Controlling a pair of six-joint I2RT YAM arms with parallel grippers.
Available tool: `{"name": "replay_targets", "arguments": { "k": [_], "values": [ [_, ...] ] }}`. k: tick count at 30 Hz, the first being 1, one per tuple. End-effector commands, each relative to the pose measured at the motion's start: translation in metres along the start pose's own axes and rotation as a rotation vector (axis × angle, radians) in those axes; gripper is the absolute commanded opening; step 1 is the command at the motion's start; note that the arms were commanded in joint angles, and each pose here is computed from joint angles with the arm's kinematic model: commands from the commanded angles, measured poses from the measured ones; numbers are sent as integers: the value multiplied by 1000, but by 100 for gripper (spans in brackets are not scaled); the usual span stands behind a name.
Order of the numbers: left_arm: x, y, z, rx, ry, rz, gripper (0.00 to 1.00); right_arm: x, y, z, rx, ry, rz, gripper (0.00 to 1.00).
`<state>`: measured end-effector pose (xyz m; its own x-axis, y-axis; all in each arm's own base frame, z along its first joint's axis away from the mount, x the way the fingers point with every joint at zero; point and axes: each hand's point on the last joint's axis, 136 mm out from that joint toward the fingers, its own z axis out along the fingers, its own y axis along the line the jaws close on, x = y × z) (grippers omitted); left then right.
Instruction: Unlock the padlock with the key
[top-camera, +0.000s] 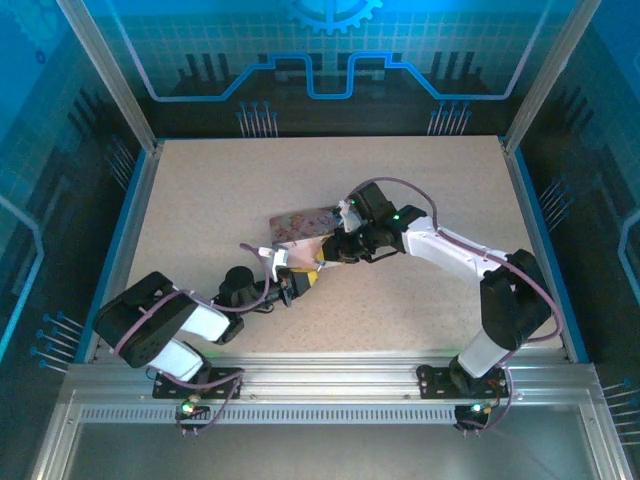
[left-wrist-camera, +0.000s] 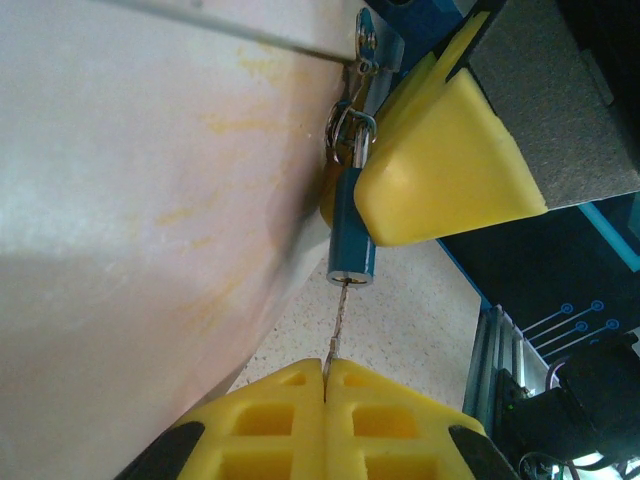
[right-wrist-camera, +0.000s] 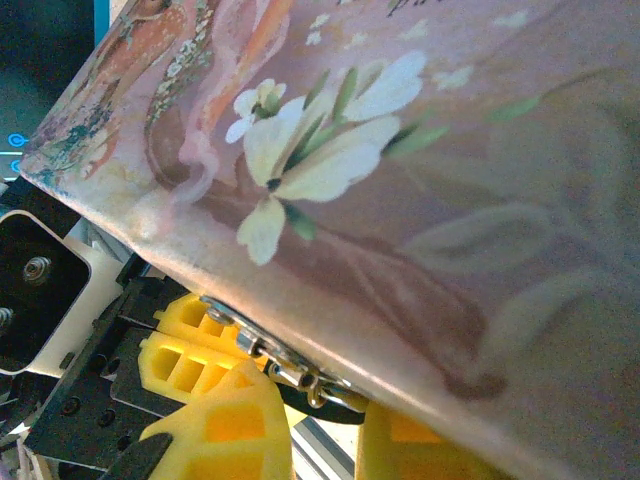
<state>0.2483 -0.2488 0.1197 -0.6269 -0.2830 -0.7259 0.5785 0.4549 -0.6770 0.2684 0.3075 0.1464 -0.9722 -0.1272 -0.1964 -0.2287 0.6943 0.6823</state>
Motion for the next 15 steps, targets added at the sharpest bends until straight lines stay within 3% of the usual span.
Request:
{"name": "replay_targets", "arguments": {
  "k": [1, 15],
  "values": [
    [-14, -2, -2, -5, -59, 11, 0, 2, 22, -10, -73, -6, -74, 0],
    [-16, 0, -4, -36, -55, 23, 0, 4, 20, -9, -68, -3, -72, 0]
  ]
}}
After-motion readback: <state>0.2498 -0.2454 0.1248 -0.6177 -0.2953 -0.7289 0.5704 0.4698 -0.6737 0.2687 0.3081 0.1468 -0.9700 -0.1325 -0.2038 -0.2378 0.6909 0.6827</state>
